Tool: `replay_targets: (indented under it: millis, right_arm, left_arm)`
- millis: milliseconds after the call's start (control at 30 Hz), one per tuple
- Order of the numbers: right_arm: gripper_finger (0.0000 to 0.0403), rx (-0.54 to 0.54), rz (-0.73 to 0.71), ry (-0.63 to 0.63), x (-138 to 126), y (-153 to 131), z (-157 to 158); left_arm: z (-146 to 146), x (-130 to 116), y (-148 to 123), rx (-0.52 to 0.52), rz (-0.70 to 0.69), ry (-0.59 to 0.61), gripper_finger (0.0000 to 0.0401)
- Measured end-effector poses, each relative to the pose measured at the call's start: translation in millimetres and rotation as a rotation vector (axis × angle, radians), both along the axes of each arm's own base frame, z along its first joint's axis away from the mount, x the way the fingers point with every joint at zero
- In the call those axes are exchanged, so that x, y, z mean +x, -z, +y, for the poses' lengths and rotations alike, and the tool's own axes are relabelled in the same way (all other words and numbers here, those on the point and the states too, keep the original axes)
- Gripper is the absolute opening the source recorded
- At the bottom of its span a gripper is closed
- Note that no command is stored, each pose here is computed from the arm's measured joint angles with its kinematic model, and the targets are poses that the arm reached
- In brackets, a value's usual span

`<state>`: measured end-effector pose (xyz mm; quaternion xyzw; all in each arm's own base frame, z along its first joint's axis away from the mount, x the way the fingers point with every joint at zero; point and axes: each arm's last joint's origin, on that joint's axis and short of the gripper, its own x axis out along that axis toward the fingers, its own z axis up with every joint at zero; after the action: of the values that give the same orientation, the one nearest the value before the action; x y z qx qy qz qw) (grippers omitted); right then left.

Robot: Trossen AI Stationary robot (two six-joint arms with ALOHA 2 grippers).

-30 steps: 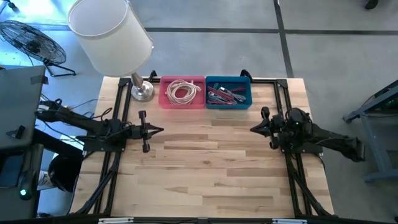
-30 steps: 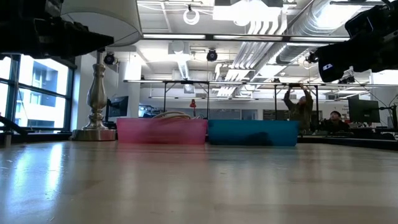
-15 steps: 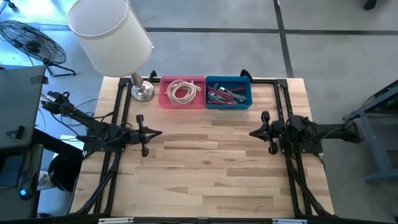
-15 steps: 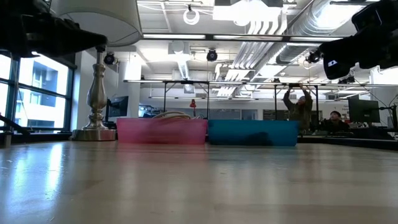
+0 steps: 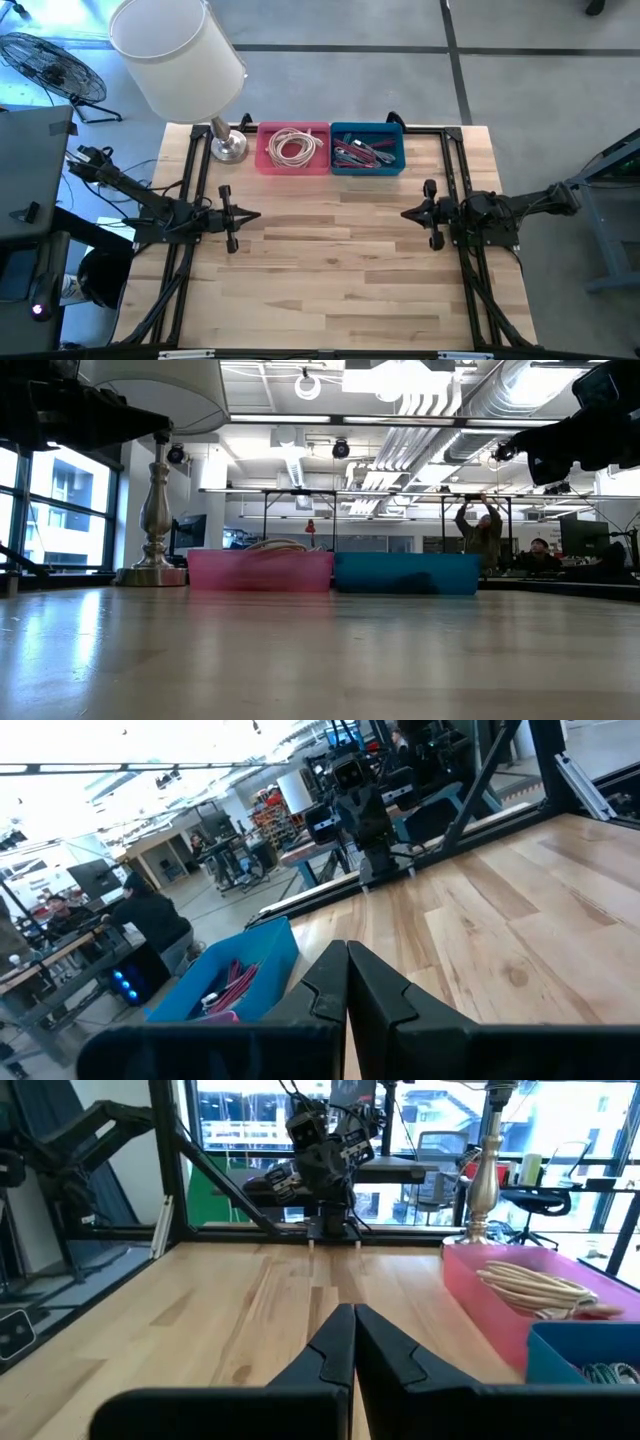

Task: Pick & Place USB Port
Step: Return to Home Position

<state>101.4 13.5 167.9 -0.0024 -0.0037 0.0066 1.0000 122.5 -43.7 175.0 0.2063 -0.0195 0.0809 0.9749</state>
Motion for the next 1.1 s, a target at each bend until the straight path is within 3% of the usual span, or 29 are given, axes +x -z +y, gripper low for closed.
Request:
replay_targets:
  millis: [800,933,1100]
  right_arm:
    - [0.0000,-0.048,0.011,0.092,0.0,1.0,-3.0]
    - [0.0000,-0.080,0.015,0.101,0.0,1.3,-3.2]
    - [0.0000,-0.108,0.017,0.101,0.0,1.3,-3.2]
  left_arm:
    - [0.0,0.0,0.1,-0.022,-0.003,0.003,0.0000]
    - [1.2,-0.2,0.0,-0.078,-0.011,-0.035,0.0000]
    - [-0.4,0.1,2.0,0.033,0.022,0.014,0.0000]
